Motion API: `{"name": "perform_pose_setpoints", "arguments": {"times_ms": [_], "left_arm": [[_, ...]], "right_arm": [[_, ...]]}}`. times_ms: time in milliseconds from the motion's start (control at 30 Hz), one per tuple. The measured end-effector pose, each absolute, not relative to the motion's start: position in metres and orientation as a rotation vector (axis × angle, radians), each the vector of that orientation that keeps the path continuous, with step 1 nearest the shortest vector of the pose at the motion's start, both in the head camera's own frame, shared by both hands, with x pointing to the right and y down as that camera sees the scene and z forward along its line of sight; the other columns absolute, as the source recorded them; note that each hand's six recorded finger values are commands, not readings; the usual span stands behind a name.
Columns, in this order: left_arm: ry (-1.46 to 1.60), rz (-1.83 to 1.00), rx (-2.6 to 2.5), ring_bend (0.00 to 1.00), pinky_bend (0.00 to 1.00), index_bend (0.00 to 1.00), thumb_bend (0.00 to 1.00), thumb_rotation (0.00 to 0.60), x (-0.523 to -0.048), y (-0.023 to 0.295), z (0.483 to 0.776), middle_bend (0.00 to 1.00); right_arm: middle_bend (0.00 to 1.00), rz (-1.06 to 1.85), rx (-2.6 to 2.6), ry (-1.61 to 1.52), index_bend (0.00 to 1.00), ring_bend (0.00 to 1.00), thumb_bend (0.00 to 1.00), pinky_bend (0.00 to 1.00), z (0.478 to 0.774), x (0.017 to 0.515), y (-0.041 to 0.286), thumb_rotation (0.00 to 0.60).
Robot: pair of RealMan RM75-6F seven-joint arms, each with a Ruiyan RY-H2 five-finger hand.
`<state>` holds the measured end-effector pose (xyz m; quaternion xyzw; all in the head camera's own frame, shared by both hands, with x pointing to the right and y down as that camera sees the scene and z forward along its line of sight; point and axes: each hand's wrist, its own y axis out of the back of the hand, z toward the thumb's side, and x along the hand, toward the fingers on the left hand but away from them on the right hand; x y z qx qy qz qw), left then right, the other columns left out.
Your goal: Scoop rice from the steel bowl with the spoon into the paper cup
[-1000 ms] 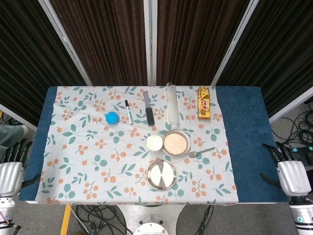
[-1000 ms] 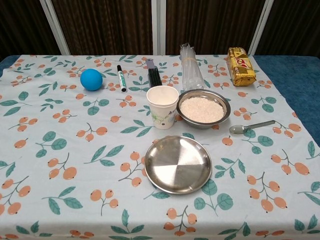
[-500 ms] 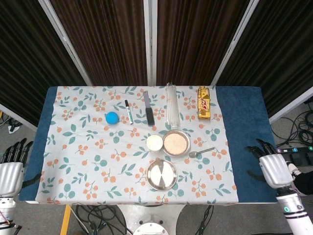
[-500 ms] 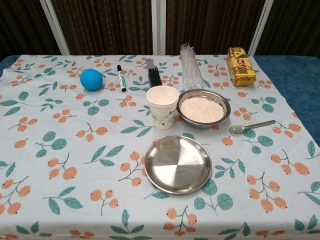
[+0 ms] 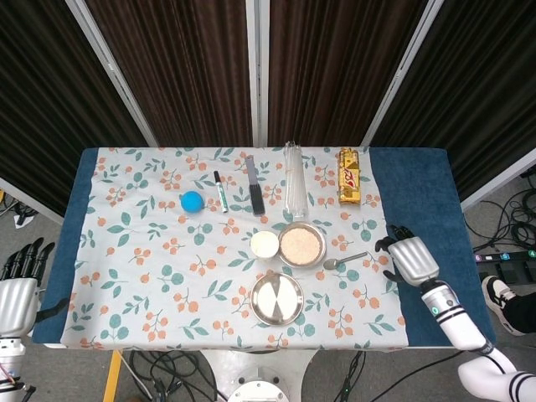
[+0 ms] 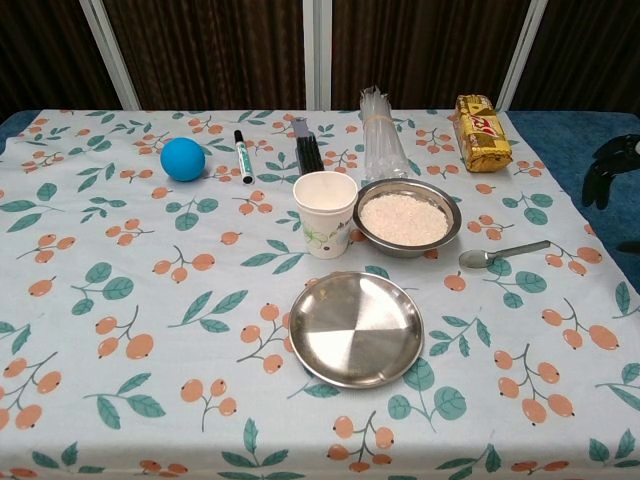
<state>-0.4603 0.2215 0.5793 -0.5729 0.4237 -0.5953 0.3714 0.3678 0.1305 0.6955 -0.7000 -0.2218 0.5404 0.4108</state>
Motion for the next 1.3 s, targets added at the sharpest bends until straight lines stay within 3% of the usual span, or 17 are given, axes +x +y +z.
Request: {"name": "perform_pose_setpoints", "arguments": {"times_ms": [467,733,1300], "left_arm": [[1.091,-1.544,-1.478,0.08,0.12,0.13,0.05,0.6,-0.462,0.222,0.584,0.13],[1.096,-1.549,-1.482,0.08,0.12,0.13,0.05,0.6,-0.464,0.222,0.587,0.13],[1.102,-1.567,-1.483,0.08,0.12,0.13,0.05,0.6,-0.467,0.223,0.59,0.13]], "right_arm": [[0.44,1.294,-1.8,-0.396,0.45,0.14,0.15,0.19,0.749,0.314,0.121,0.6],[0.45,1.311,-1.794,-0.378,0.48,0.16,0.23,0.19,0.756,0.314,0.119,0.6],[0.51,1.319,-1.815,-0.367,0.51,0.2,0.26,0.2,0.766,0.31,0.119,0.6]]}}
